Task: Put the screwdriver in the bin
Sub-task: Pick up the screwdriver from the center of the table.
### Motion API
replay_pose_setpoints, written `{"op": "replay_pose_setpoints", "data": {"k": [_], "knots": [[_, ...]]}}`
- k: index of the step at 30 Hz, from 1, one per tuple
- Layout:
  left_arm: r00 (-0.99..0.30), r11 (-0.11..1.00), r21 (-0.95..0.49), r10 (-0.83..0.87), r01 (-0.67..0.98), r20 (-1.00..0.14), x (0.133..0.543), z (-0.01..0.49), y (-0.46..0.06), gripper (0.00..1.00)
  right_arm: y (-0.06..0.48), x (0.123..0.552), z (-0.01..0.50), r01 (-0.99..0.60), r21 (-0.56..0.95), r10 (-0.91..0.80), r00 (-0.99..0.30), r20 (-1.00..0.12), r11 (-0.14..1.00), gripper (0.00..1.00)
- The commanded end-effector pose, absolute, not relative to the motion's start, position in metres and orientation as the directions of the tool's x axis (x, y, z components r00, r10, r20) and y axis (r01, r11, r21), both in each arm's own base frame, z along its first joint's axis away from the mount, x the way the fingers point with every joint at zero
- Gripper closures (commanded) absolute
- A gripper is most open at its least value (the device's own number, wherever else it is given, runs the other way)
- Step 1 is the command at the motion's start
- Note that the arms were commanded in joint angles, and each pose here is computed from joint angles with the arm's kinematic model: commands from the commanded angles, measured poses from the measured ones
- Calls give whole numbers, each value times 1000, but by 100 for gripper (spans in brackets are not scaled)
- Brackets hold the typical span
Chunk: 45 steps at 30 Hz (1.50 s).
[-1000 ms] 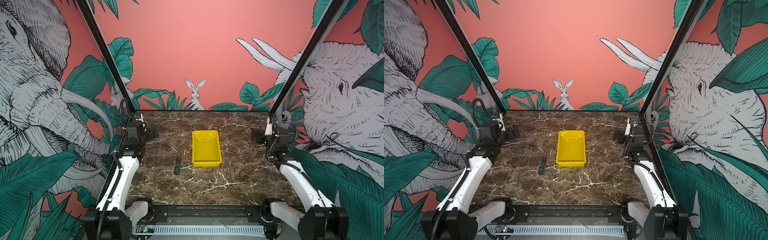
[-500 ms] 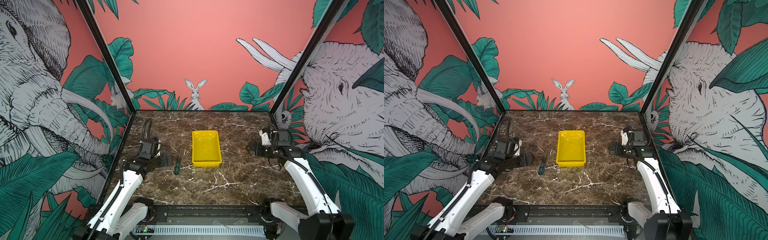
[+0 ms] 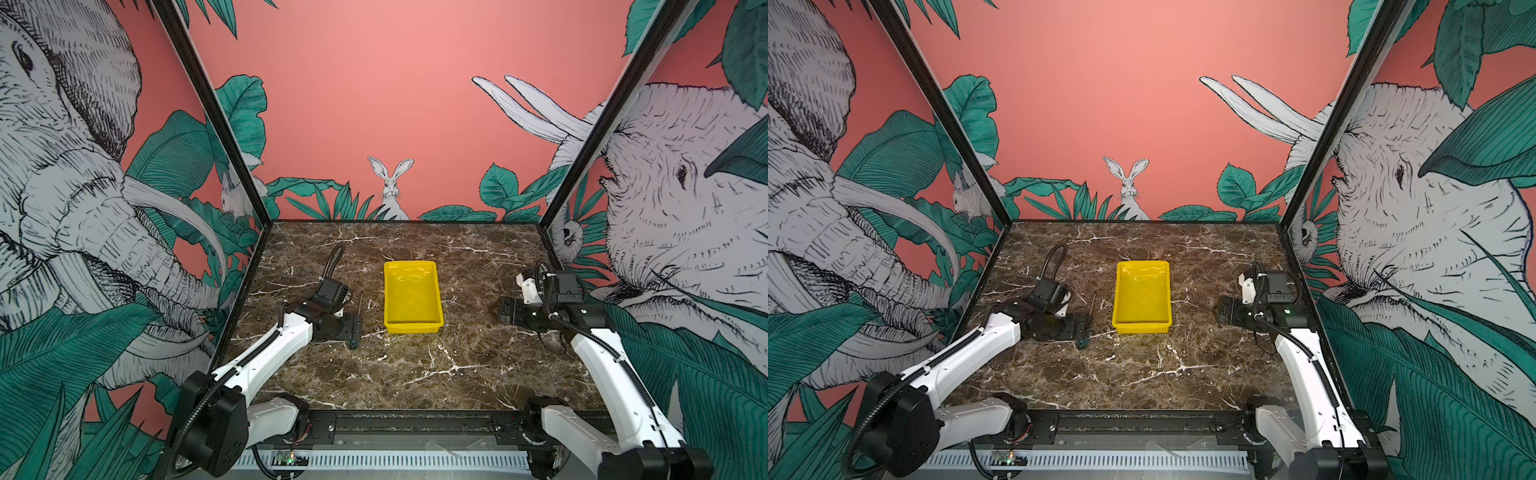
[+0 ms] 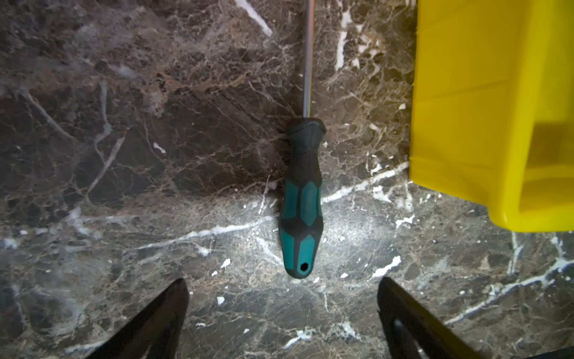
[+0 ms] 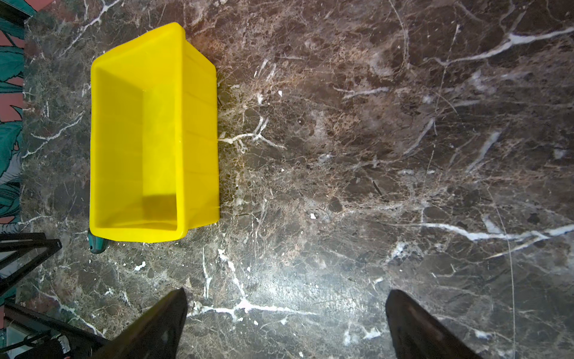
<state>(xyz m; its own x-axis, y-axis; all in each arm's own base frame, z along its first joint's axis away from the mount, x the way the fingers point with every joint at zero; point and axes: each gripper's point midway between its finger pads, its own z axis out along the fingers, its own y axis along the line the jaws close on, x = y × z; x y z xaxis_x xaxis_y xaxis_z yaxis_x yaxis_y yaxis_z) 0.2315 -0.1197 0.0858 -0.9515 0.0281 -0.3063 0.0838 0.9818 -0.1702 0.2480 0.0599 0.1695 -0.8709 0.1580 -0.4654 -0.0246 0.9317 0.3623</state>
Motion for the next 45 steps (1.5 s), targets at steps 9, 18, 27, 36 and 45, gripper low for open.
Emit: {"op": "replay_pose_setpoints", "data": {"k": [9,18,27,36,45], "knots": [[-965,989,-122,51,85,-257,239,67,-126,13,67,231,162,-21,407,166,-892,-421,913,1],[-970,991,-81,87,108,-225,241,60,-132,20,68,227,164,-40,408,155,-888,-433,912,1],[-971,993,-21,108,115,-212,243,52,-136,27,70,226,162,-45,415,152,-891,-428,909,1],[-971,992,0,123,126,-203,243,45,-136,31,72,227,168,-53,422,150,-889,-433,905,1],[-977,992,11,128,128,-170,244,39,-138,36,77,227,170,-73,439,138,-892,-430,895,1]]}}
